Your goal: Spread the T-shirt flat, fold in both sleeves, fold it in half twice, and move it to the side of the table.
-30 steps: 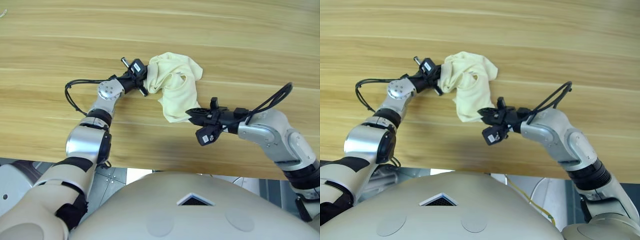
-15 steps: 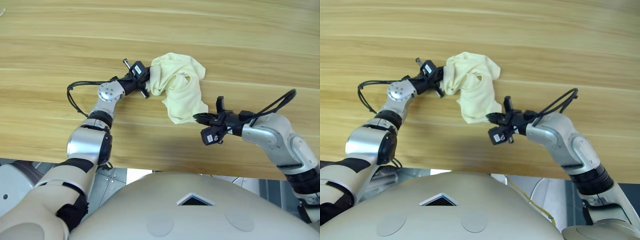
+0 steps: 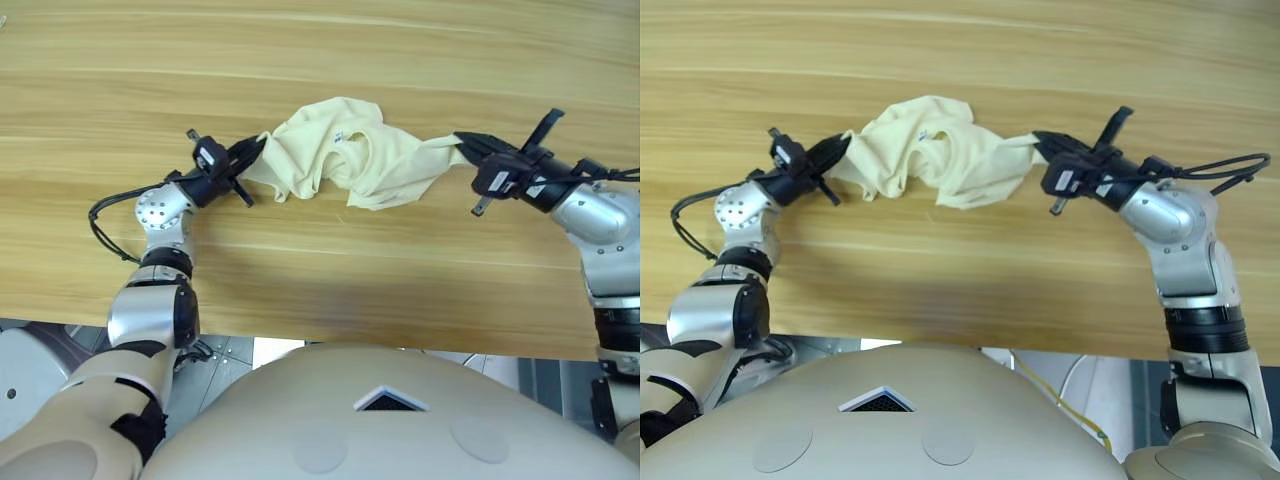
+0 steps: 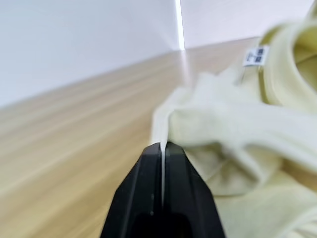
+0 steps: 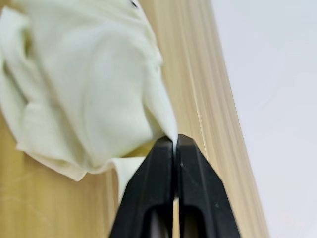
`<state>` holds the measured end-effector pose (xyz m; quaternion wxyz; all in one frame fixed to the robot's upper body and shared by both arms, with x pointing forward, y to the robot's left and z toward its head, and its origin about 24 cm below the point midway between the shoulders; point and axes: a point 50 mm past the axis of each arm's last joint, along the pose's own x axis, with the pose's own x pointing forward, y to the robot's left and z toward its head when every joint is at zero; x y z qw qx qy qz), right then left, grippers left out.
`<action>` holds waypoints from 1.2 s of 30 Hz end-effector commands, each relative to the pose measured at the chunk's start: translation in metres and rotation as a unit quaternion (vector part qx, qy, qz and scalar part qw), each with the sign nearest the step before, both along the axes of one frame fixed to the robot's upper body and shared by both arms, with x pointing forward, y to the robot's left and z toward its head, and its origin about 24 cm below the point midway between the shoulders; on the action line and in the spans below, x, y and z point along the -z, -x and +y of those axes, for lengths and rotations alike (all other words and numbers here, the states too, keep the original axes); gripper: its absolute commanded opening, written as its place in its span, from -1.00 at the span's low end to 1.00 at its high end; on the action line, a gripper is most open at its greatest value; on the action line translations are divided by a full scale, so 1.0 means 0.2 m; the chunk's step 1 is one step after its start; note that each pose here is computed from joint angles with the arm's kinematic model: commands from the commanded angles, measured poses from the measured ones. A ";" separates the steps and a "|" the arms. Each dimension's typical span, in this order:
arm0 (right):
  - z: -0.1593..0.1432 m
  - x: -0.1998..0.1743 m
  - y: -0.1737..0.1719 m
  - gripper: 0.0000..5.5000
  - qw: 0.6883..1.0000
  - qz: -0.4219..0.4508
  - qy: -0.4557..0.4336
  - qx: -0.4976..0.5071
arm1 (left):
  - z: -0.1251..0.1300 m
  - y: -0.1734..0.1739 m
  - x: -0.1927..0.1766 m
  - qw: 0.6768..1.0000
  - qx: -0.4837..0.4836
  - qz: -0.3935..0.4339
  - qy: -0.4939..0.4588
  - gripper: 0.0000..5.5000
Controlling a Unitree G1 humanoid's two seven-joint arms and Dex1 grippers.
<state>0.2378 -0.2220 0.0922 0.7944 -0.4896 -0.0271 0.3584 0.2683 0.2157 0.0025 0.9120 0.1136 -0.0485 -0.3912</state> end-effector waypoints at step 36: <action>0.06 -0.30 -0.78 -0.98 0.953 -0.028 -0.226 0.200 | -0.02 -0.50 -0.38 0.969 -0.203 0.098 0.102 -1.00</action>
